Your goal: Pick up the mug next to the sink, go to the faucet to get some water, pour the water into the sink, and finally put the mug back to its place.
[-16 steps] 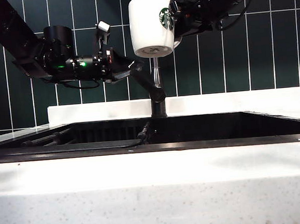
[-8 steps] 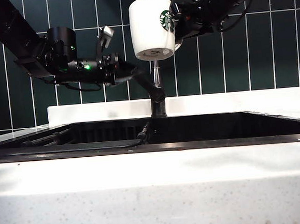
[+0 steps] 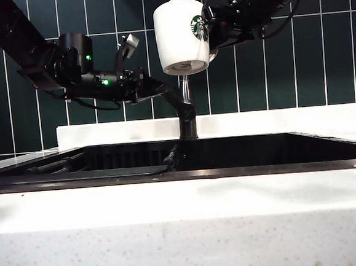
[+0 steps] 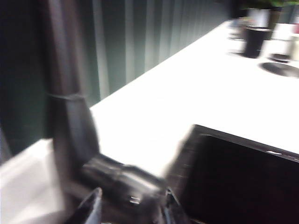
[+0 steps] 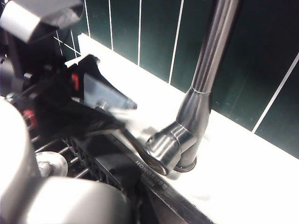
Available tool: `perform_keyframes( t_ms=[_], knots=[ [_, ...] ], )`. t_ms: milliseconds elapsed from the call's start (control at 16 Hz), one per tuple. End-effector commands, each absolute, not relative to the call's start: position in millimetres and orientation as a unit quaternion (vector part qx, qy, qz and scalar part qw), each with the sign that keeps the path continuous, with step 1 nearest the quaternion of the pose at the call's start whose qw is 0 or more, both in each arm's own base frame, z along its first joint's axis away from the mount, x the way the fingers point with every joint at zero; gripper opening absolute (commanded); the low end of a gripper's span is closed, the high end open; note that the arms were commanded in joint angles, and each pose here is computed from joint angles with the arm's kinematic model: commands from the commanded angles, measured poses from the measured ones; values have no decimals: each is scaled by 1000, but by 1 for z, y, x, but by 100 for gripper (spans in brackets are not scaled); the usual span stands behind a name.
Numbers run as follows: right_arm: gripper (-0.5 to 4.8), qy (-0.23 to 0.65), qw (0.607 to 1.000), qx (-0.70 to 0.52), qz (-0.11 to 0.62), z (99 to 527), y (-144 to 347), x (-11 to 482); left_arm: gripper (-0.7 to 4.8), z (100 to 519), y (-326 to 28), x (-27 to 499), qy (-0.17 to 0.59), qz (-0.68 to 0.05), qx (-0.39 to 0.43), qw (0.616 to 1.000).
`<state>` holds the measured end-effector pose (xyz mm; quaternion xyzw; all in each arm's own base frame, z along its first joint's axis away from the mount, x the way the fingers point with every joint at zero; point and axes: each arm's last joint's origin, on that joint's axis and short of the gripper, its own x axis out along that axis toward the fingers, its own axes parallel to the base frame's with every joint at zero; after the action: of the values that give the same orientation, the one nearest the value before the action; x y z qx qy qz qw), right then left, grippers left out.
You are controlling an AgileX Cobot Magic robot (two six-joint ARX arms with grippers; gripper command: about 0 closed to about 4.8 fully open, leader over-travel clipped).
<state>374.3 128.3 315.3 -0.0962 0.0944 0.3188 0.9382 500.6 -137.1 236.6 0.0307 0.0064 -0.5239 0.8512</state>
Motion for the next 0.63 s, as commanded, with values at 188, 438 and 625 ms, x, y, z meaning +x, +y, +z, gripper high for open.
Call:
perform_keyframes(
  t_ms=[188,438,625],
  knots=[
    [-1,49,941,-87,322,331,129,372,164,242,-131,506,-6,-435,18,900],
    [-1,43,950,-125,282,331,123,375,160,273,-131,497,-20,-466,-36,884],
    [-1,51,954,-191,225,328,112,378,127,307,-125,479,32,-439,-61,896]
  ],
)
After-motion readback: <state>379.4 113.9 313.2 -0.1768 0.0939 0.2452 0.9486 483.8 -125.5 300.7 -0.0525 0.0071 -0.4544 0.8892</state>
